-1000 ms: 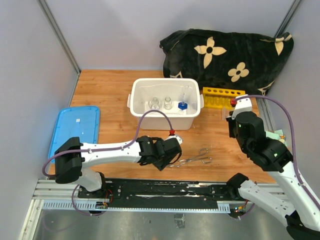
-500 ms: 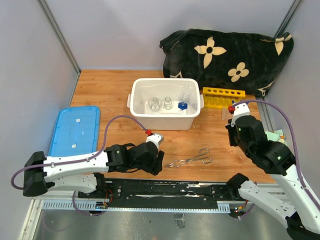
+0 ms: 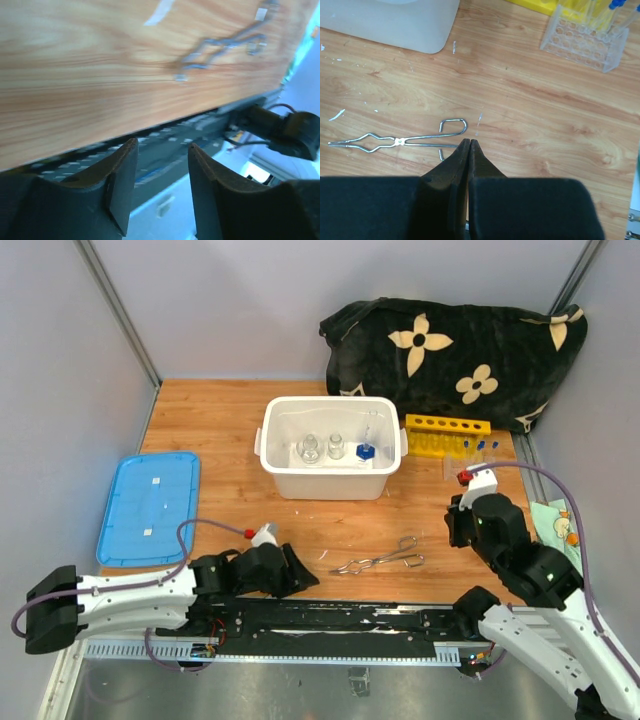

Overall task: Organize the chemistry lab equipment
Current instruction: Pick up the chemistry item at the center of the board.

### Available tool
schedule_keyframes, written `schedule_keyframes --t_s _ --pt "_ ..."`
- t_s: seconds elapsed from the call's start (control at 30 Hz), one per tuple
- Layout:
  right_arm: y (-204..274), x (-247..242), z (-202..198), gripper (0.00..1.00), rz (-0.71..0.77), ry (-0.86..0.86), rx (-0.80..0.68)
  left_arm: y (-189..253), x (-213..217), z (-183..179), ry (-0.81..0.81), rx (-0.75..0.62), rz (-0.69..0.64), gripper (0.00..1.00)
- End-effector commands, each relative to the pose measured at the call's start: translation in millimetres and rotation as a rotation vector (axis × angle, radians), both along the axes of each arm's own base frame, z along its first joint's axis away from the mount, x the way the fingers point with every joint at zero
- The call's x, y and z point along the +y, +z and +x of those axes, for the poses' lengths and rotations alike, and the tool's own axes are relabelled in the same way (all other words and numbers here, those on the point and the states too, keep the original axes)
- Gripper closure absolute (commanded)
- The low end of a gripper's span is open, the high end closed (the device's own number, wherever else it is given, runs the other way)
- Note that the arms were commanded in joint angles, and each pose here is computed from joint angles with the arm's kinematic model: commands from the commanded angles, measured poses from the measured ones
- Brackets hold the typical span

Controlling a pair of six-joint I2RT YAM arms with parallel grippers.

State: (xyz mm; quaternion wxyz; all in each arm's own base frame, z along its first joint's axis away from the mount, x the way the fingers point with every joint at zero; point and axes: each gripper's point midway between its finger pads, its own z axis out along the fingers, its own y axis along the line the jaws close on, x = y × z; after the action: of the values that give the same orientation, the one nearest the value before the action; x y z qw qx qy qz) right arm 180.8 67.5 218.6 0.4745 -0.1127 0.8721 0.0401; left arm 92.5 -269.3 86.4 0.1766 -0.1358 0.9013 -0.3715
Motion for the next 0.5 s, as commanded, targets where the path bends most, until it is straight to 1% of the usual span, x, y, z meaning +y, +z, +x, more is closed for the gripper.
schedule_keyframes --t_s 0.0,0.07,0.13,0.23,0.3,0.37,0.47 --pt "-6 6 4 0.99 0.107 -0.003 -0.088 -15 5 3 0.164 0.093 -0.208 0.52" --pt "-9 11 2 0.99 0.127 0.023 -0.088 -26 15 11 0.168 0.024 -0.111 0.50" --pt "-12 20 -1 0.99 0.150 0.046 -0.042 -31 13 14 0.144 -0.010 -0.071 0.49" --pt "-15 30 -7 0.99 0.164 0.088 0.027 -31 4 17 0.112 -0.054 -0.086 0.48" --pt "-19 32 -9 0.99 0.165 0.101 0.046 -24 -2 22 0.111 -0.087 -0.115 0.48" --pt "-19 32 -11 0.99 0.171 0.103 0.042 -21 -6 27 0.116 -0.112 -0.137 0.47" --pt "-15 28 -11 0.99 0.177 0.095 0.010 -31 -9 31 0.120 -0.121 -0.120 0.47"
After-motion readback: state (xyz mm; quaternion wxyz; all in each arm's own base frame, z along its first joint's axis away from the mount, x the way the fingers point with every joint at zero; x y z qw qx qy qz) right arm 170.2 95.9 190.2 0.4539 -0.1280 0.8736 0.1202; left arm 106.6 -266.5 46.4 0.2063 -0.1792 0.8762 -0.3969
